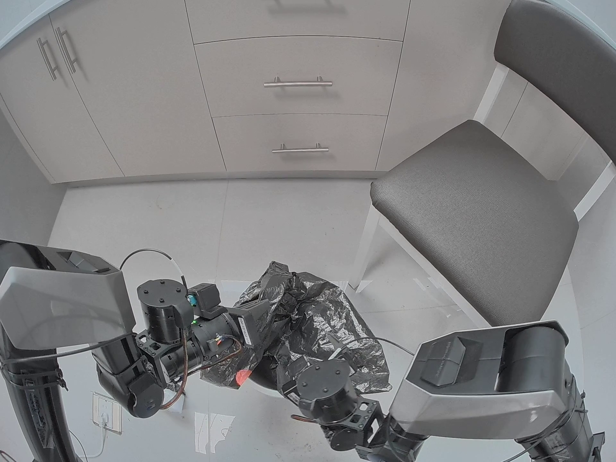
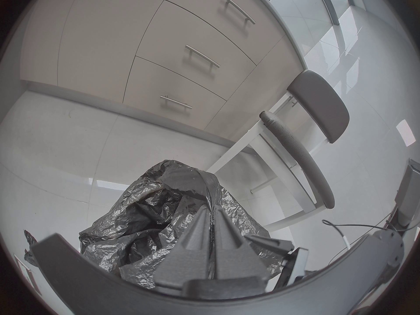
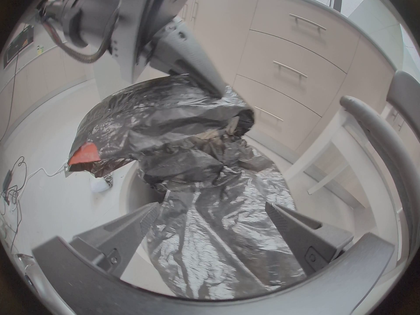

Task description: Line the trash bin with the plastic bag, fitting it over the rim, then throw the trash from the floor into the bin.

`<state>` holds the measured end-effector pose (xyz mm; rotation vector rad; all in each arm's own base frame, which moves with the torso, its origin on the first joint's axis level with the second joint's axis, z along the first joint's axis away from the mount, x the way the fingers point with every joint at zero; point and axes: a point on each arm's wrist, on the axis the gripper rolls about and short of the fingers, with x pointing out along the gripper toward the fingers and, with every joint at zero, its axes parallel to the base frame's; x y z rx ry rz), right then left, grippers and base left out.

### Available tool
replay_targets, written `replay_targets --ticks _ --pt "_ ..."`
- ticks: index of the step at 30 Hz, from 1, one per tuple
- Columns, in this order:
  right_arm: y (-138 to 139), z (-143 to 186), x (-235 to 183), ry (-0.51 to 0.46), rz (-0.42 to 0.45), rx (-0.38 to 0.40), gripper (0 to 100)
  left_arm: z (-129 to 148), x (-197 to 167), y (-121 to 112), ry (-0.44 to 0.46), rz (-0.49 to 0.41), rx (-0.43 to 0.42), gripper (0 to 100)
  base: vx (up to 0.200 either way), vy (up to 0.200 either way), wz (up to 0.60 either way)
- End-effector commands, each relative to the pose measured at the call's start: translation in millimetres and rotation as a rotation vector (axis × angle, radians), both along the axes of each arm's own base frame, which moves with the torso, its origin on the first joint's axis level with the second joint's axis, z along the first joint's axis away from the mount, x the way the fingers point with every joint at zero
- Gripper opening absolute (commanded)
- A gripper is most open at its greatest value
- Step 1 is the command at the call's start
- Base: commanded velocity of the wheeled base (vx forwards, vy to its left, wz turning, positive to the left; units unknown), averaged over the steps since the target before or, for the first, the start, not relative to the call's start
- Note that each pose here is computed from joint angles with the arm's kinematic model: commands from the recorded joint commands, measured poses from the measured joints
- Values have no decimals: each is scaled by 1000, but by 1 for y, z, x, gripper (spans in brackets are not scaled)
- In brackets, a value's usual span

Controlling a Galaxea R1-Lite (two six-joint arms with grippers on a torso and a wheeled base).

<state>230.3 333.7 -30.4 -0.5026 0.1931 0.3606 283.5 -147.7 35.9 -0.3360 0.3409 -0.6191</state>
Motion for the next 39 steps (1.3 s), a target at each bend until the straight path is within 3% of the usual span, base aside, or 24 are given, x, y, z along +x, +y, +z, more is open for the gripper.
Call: replay_targets --ticks 1,4,10,14,18,39 --pt "-28 17 0 -30 -54 21 100 0 -1 -1 0 -5 0 0 0 0 0" --pt "-53 12 5 -42 -102 14 100 0 -1 -2 2 -6 1 0 0 0 0" --pt "-75 8 2 -51 -135 13 100 0 -1 -2 2 -6 1 0 0 0 0" --pt "-94 0 2 -21 -205 -37 100 -1 -1 -2 4 -7 3 0 0 0 0" --pt "-110 -3 -3 16 -250 -36 100 -1 -1 -2 2 -5 3 0 0 0 0" --pt "-140 -13 -29 124 -287 -80 100 -2 0 -2 4 -5 2 0 0 0 0"
